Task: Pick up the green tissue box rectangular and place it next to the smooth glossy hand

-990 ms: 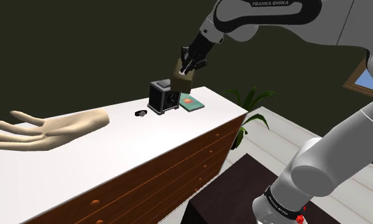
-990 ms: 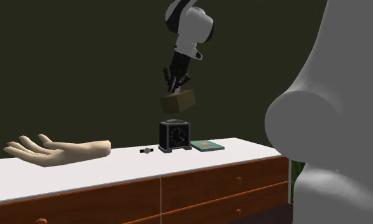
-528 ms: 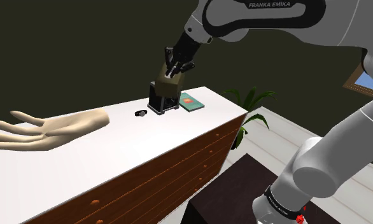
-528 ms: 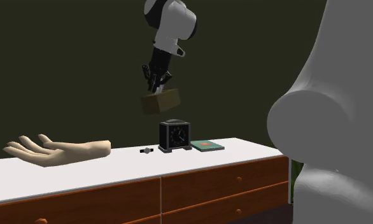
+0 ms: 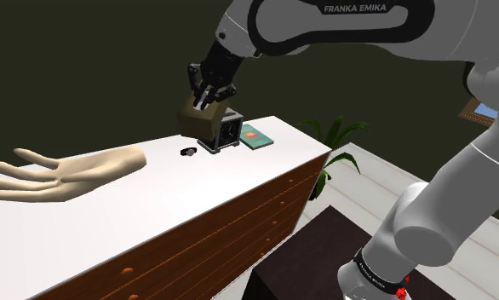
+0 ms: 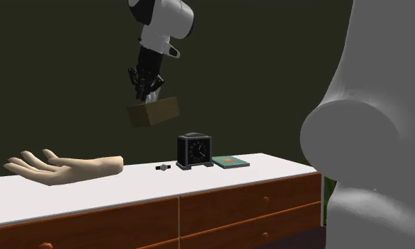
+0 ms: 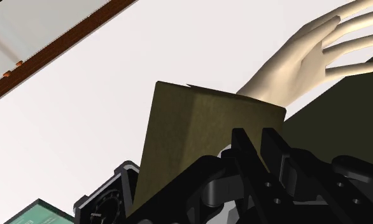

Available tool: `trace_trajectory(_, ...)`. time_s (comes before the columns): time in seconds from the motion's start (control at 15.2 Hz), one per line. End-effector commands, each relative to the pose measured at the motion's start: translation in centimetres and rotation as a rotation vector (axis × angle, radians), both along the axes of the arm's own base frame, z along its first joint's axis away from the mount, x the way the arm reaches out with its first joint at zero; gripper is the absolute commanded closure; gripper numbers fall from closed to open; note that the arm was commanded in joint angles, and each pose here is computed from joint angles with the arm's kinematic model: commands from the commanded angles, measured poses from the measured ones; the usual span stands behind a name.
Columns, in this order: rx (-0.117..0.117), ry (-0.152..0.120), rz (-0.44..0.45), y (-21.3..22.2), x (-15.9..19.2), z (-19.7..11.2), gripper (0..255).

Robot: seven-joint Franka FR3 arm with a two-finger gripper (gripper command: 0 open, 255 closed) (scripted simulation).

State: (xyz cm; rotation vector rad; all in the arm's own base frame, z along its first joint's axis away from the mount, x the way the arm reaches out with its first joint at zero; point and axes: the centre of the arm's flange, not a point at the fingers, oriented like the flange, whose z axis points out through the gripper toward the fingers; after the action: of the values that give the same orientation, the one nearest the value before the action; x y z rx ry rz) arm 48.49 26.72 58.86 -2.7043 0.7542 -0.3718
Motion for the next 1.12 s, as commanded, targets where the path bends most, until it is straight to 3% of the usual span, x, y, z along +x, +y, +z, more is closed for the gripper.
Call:
trace_trajectory(0.0, 0.001, 0.000, -0.002, 2.6, -0.3, 0.2, 255)
trace_trajectory(0.07, 0.001, 0.000, -0.002, 4.9, -0.7, 0.2, 255)
trace_trajectory(1.06, 0.001, 0.000, -0.002, 4.9, -0.7, -7.7, 255)
